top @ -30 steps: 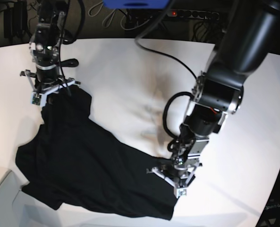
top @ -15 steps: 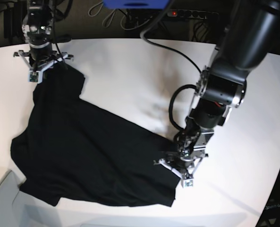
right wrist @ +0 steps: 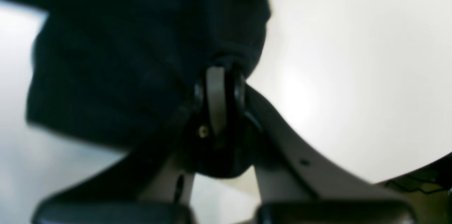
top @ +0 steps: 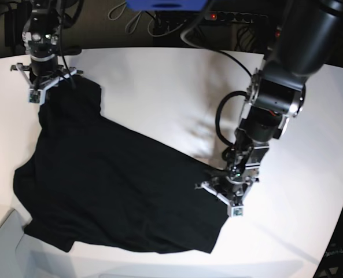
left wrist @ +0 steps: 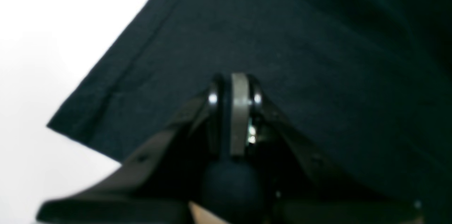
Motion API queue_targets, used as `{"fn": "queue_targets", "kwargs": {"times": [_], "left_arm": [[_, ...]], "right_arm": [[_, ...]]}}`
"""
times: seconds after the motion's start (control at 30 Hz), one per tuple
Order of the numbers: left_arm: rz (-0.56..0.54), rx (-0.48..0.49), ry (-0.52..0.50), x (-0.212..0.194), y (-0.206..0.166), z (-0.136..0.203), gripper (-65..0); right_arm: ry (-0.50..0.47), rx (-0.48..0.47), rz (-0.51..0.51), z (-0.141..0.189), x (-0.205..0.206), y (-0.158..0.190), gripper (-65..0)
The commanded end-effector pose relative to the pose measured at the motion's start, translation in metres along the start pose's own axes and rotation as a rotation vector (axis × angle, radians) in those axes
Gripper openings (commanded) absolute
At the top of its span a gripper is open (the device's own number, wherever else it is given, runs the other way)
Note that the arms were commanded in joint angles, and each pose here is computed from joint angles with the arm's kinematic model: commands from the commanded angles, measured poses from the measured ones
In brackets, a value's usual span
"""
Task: Layout the t-shirt on the table in an organized manner, then fold the t-shirt properly
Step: 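Grasp the hem with the left gripper and pull it away from the right gripper, then hold the shirt corners with both grippers and pull them apart to smooth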
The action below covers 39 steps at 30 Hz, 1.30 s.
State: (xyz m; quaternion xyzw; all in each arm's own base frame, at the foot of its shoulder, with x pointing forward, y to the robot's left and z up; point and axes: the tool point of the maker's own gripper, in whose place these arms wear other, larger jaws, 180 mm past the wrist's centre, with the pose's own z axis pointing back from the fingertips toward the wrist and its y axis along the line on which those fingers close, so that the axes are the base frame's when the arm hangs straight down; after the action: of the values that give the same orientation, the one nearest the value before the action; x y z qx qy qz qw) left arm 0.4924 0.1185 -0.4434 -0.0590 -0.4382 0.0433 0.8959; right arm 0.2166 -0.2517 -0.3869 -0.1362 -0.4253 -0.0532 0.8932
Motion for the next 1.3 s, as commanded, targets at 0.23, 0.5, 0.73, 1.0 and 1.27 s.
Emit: {"fn": "queue_targets", "kwargs": {"times": [0.23,0.5,0.73,1.0,1.27], "left_arm": [[0.014,0.209,0.387,-0.124,0.107,0.038,-60.2],[0.053,0.214,0.541,-0.19,0.127,0.073,-64.9],[0.099,0.045,0.519,-0.202,0.086,0.109,-64.9],[0.161,0.025,0.364,-0.182,0.096,0.162,-64.9],[0.199,0.076,0.251,-0.162,0.12,0.209,-64.9]], "right_arm": [[-0.132,-0.083,-0.038,-0.011,0.051,-0.029,-65.0],[-0.179,-0.085,-0.06,-0.016,0.072,-0.028,-65.0],[-0.172,-0.072,-0.104,-0.024,0.071,-0.018,-65.0],[-0.13,-0.079,-0.103,-0.03,0.056,-0.021,-65.0],[-0.07,-0.056,-0.112,-0.028,0.031,-0.008,-65.0]]}}
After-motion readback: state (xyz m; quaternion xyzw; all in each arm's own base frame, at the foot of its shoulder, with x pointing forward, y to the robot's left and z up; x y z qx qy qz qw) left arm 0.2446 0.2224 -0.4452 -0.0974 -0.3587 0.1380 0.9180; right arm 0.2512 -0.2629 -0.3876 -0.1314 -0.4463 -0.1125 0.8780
